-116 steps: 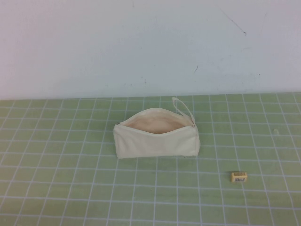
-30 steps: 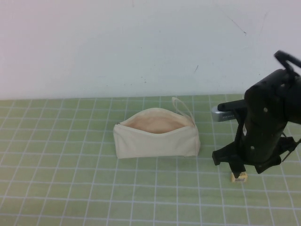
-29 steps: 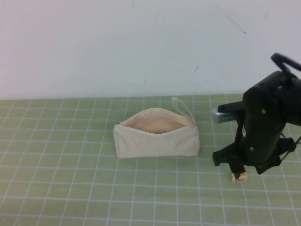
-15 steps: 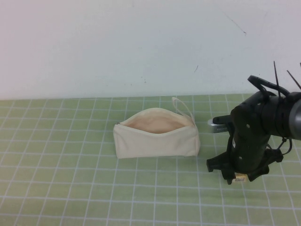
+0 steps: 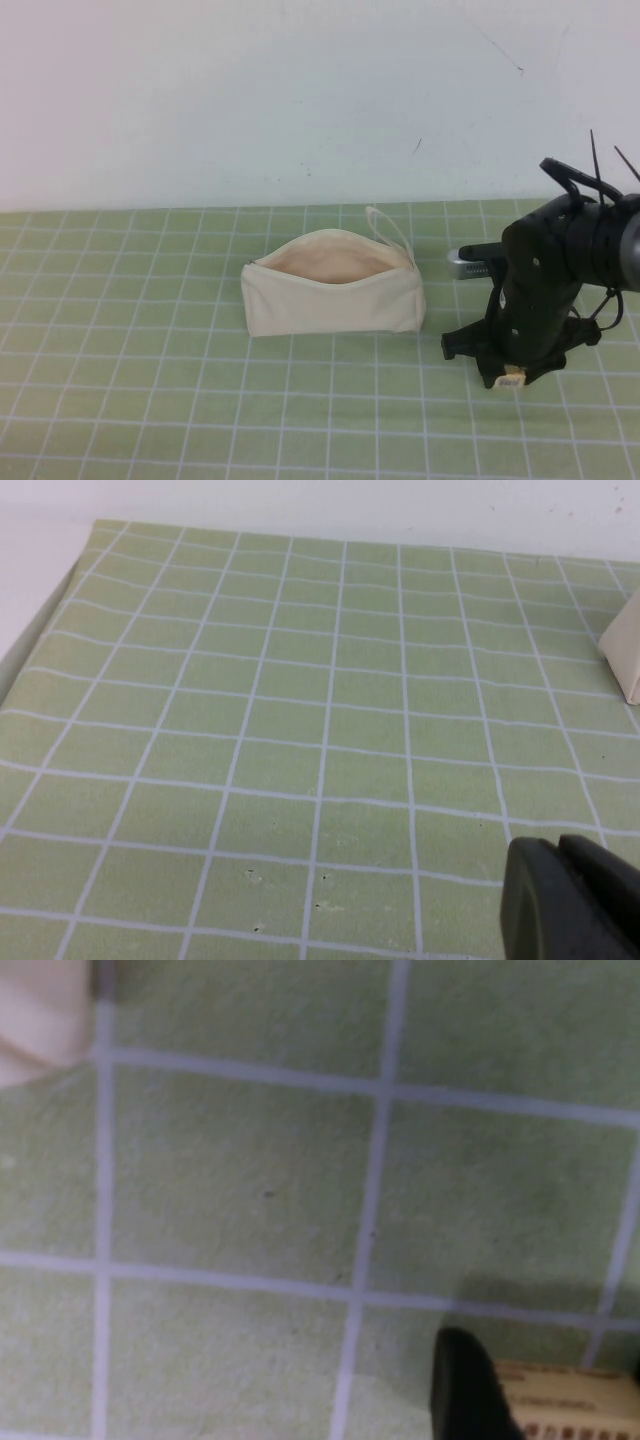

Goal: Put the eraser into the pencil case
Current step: Pick up the eraser from the table, then place the eraser on the pencil case

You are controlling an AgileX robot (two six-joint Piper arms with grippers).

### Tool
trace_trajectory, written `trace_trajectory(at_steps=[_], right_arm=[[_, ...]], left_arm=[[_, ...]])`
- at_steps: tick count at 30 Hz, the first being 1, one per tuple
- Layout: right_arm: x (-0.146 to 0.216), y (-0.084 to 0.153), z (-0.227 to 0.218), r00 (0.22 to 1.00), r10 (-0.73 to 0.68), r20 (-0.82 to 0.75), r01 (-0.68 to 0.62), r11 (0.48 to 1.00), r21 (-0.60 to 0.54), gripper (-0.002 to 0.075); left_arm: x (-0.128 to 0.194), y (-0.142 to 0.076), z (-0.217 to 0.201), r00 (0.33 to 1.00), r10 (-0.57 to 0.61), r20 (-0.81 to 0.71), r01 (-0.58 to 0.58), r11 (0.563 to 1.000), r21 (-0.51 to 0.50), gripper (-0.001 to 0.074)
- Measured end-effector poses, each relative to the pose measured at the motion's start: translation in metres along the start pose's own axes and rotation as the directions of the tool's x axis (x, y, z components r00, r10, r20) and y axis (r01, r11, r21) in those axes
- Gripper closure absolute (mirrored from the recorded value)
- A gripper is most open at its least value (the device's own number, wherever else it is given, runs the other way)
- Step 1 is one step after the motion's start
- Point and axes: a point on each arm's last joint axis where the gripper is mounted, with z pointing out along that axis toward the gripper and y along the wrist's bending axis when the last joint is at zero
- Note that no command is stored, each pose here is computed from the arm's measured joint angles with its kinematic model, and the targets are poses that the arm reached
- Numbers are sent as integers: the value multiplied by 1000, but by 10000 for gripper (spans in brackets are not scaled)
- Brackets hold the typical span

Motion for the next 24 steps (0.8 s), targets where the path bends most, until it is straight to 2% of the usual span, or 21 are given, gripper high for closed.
trace_trajectory(at_steps=[1, 7, 14, 19, 24], right_arm=[[0, 1, 0, 1000, -7, -3, 7, 1000, -7, 416], [0, 2, -8, 1000, -29, 8, 30, 999, -36, 415], [-15, 4, -93, 968, -76, 240, 109, 986, -130, 415], [-29, 33, -145, 882, -156, 445, 290, 924, -251, 415], [-50, 61, -144, 847, -163, 507, 346, 892, -291, 415]], left_arm=[[0, 0, 0, 1000, 0, 0, 0, 1000, 0, 739], [0, 0, 0, 1000, 0, 0, 0, 1000, 0, 739], [0, 0, 0, 1000, 0, 0, 0, 1000, 0, 739], [0, 0, 0, 1000, 0, 0, 0, 1000, 0, 739], [0, 0, 0, 1000, 0, 0, 0, 1000, 0, 739]])
